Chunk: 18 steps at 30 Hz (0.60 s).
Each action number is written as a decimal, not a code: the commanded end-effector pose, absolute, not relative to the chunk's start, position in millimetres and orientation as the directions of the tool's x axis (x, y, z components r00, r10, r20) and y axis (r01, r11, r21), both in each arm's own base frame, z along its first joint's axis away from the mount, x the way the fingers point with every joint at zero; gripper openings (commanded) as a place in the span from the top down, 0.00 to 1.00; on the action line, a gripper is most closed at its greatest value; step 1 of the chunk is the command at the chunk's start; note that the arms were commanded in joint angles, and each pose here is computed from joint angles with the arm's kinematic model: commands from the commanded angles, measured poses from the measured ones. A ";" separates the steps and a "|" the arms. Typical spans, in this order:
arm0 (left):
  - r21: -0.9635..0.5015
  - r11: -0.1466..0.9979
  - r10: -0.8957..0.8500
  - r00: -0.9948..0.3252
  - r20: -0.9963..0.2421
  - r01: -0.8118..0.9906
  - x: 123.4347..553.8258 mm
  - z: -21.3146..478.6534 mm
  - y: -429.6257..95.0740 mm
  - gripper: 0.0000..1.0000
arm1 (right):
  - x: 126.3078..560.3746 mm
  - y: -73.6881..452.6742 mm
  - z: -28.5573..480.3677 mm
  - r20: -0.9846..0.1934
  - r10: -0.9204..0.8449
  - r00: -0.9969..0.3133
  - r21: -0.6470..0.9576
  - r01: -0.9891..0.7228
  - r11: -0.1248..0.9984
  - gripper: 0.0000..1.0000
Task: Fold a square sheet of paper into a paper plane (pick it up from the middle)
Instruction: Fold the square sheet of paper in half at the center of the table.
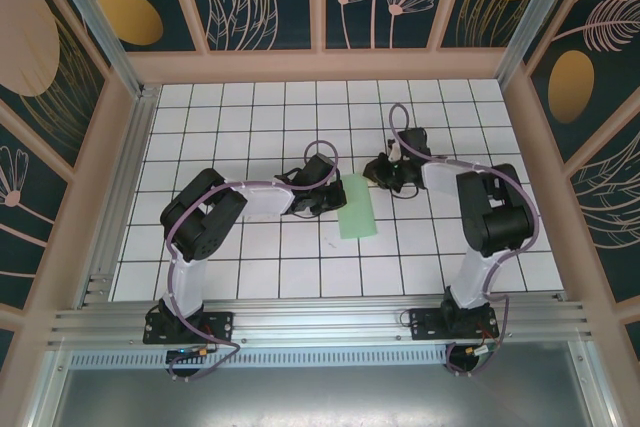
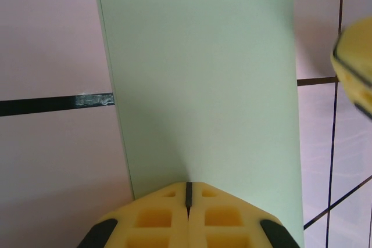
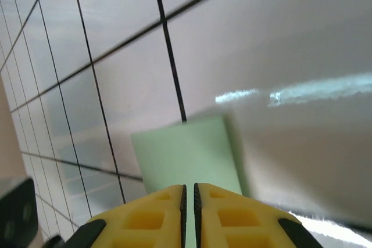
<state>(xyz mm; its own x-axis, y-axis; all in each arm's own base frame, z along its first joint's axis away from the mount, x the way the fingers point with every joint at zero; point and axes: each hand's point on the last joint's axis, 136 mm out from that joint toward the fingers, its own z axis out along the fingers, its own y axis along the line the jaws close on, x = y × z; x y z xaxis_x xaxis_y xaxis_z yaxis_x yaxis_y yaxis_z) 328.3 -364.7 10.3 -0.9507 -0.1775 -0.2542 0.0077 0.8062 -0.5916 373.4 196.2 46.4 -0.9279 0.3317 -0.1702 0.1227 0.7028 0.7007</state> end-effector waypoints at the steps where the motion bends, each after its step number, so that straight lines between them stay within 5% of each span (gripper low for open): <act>1: -0.286 0.953 -0.138 -0.984 -0.112 -0.101 281.9 -75.6 -294.7 0.96 | 334.8 198.7 39.5 -0.104 0.277 -0.955 0.702 0.127 0.701 0.85; 18: -0.290 0.951 -0.144 -0.982 -0.123 -0.103 285.1 -72.7 -296.2 0.96 | 279.2 191.4 39.7 -0.019 0.189 -0.982 0.677 0.126 0.725 0.86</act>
